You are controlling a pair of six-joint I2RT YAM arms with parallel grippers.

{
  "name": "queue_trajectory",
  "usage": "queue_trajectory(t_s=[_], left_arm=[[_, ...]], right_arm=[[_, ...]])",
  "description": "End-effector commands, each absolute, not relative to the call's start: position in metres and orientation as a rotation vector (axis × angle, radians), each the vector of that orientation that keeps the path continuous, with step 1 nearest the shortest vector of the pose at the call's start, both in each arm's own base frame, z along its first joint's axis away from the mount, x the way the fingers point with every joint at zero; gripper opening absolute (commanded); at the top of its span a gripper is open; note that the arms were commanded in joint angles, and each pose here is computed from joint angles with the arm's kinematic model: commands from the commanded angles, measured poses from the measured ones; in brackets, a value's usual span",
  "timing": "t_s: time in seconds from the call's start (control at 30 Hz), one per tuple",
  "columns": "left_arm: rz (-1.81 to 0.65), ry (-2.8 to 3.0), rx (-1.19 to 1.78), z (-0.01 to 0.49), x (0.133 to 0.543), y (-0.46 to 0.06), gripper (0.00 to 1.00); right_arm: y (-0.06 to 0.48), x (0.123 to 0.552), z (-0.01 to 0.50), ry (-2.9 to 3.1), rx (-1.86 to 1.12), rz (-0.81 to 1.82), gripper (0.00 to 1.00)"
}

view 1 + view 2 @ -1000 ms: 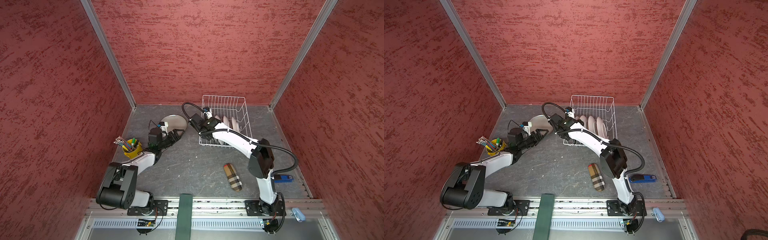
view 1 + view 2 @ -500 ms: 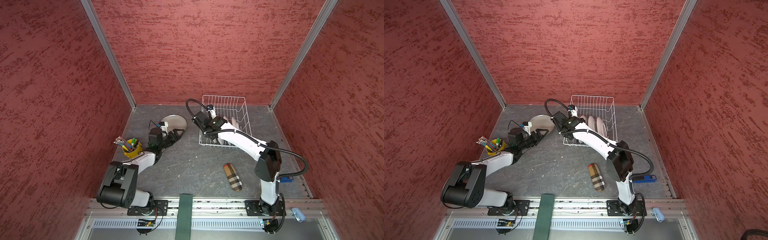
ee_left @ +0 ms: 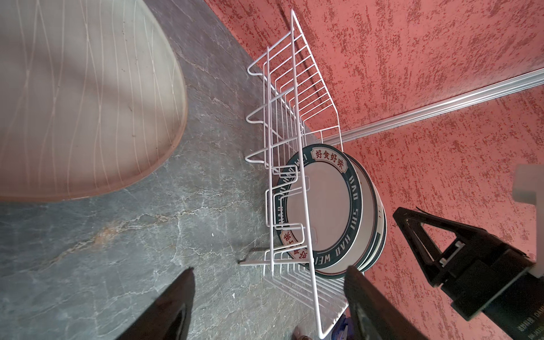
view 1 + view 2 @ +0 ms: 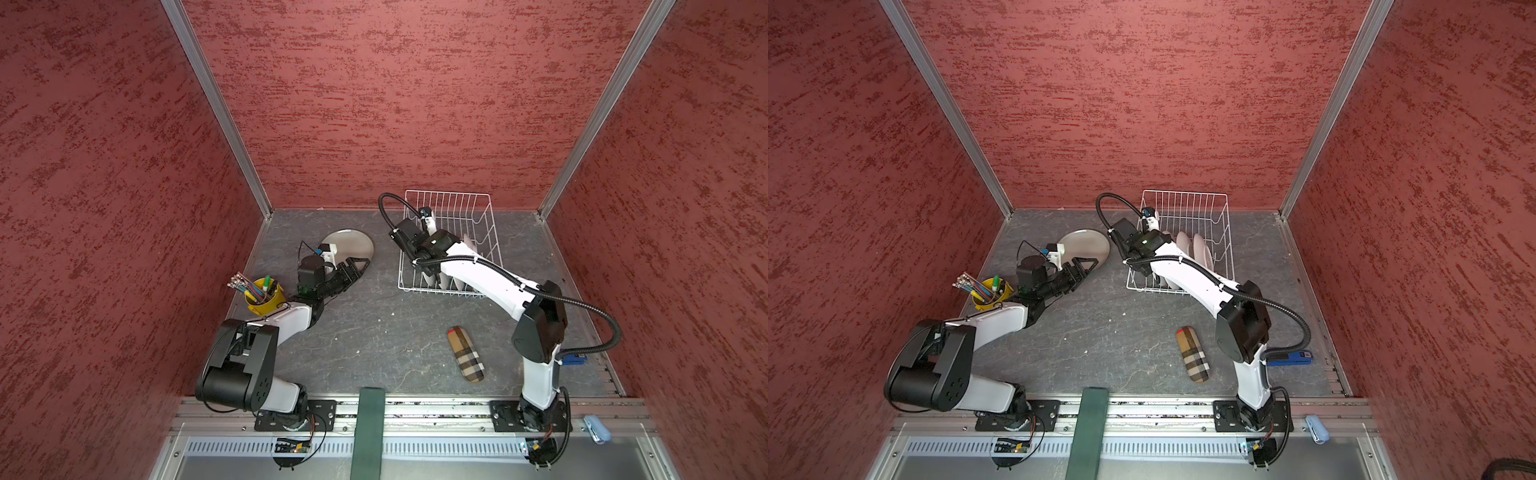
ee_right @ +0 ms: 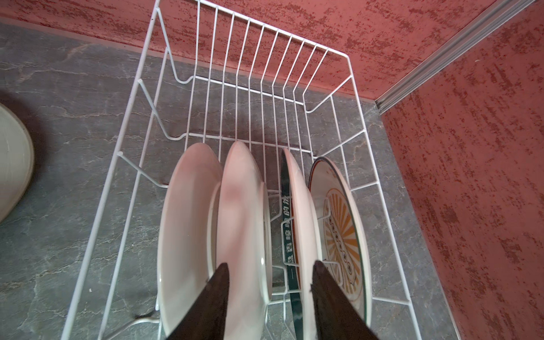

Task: Unload the plates from the dish rack
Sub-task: Pick up the plate from the dish rack.

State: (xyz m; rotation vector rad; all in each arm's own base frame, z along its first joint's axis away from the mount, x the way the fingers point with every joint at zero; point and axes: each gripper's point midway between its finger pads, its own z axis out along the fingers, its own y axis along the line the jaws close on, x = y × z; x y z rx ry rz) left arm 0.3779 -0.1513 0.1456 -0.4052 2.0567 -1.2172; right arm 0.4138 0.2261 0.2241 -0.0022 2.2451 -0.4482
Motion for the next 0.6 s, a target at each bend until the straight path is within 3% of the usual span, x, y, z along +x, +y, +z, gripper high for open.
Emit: queue_trajectory(t_s=[0.0, 0.57], left_arm=[[-1.232, 2.029, -0.382, 0.154, 0.382, -0.154, 0.80], [-1.233, 2.030, -0.385, 0.154, 0.384, -0.154, 0.80]], right_arm=[[0.234, 0.415, 0.222, 2.250, -0.002, -0.406, 0.47], [0.226, 0.423, 0.189, 2.248, -0.018, -0.609, 0.44]])
